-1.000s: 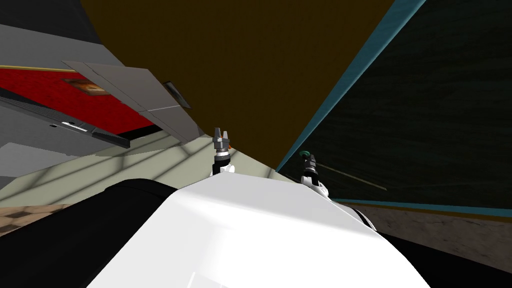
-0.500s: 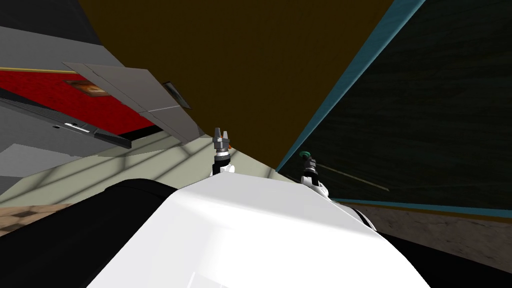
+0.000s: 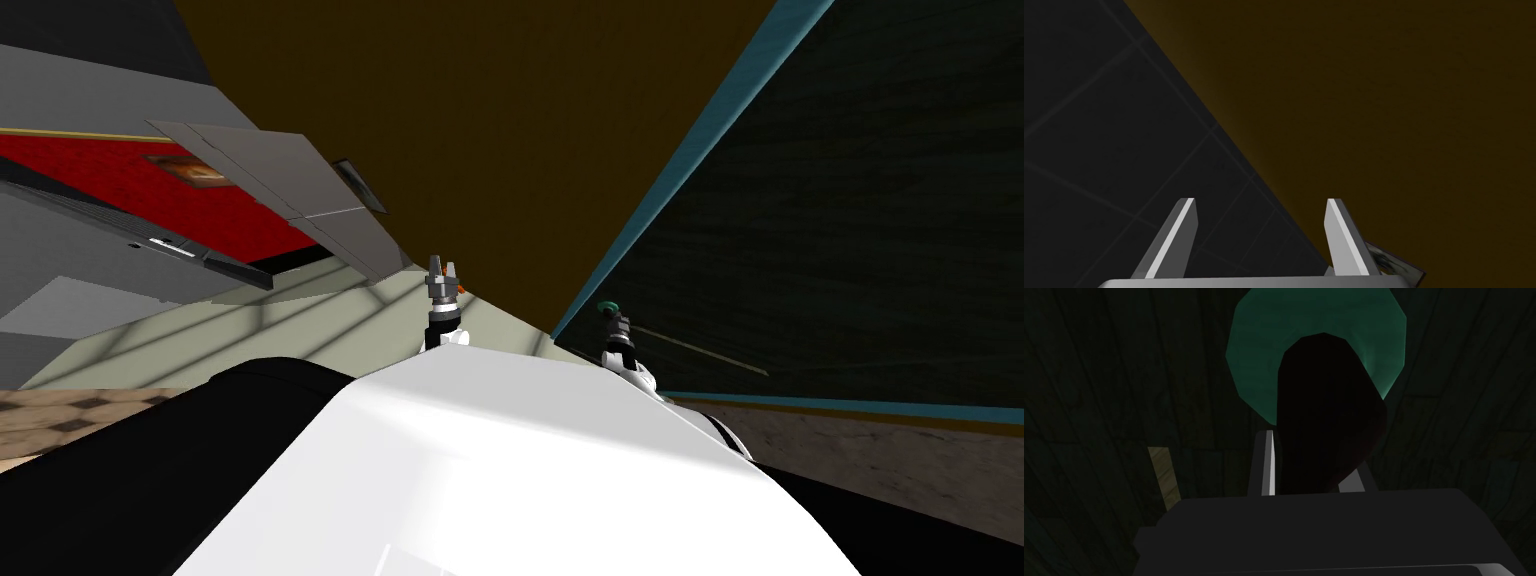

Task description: Pull the door open

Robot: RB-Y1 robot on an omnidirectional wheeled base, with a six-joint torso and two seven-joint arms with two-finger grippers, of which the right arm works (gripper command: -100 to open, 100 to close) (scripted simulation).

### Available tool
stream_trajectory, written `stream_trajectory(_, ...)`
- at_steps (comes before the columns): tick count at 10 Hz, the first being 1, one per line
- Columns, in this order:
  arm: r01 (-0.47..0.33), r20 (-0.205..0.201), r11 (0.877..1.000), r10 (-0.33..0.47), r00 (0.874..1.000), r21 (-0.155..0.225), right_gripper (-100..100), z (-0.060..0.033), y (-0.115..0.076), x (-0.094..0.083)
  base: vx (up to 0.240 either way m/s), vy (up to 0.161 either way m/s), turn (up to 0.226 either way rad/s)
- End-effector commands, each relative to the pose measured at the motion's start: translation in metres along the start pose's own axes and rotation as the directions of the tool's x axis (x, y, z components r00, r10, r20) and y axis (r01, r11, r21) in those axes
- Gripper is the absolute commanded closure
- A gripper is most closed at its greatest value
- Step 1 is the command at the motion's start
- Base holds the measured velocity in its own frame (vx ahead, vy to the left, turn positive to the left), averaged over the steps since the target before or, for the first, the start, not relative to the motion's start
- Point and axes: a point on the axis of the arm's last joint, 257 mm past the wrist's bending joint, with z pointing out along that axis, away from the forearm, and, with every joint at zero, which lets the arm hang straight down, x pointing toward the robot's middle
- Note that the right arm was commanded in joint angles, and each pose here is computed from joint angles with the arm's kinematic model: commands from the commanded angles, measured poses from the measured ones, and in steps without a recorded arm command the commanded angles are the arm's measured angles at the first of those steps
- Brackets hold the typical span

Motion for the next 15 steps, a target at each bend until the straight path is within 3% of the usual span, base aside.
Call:
stream_trajectory(1, 0.002, -0.035, 1.000, -0.002, 0.999, 0.002, 100, -0.0018, -0.001, 0.012, -0.249, -0.041, 0.076)
stream_trajectory(5, 0.003, -0.120, 1.000, -0.003, 0.993, -0.006, 100, -0.0010, 0.003, 0.041, -0.243, -0.070, 0.081)
stream_trajectory(7, 0.003, -0.142, 1.000, -0.004, 0.990, -0.007, 100, -0.0012, 0.003, 0.049, -0.237, -0.059, 0.058)
stream_trajectory(8, 0.002, -0.135, 1.000, -0.002, 0.991, -0.004, 100, -0.0009, 0.001, 0.047, -0.093, -0.020, 0.019)
stream_trajectory(15, 0.001, -0.240, 1.000, -0.005, 0.971, -0.018, 100, -0.0146, 0.004, 0.058, -0.203, -0.056, 0.102)
